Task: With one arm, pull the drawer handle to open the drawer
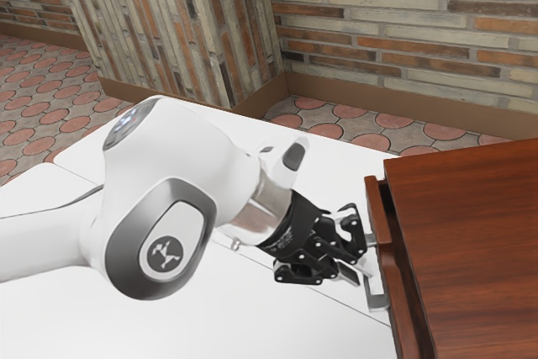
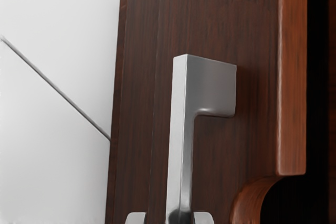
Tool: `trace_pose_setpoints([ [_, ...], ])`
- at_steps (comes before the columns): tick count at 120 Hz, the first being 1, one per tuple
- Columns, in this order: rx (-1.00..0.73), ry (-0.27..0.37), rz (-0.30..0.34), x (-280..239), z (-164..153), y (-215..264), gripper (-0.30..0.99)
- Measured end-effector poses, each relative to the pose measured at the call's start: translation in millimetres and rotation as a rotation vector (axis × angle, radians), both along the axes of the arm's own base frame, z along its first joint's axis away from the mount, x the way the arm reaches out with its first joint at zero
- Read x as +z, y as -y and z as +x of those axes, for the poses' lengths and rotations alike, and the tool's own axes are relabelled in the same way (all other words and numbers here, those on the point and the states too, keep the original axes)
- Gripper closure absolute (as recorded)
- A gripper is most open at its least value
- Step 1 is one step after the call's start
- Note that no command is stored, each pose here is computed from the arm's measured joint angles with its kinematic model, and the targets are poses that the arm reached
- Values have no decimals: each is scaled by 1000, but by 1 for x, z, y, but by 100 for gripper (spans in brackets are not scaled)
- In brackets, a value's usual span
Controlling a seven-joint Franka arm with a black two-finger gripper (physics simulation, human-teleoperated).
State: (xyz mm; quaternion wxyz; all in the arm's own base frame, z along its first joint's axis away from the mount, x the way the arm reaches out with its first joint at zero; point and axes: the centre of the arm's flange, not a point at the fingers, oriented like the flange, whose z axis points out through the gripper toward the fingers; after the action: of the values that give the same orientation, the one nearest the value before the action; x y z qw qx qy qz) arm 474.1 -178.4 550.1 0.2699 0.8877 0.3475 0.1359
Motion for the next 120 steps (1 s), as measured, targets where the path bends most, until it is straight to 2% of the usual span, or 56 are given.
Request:
trace_pose_setpoints([
  [120, 38, -22, 3, -9, -27, -33, 67],
])
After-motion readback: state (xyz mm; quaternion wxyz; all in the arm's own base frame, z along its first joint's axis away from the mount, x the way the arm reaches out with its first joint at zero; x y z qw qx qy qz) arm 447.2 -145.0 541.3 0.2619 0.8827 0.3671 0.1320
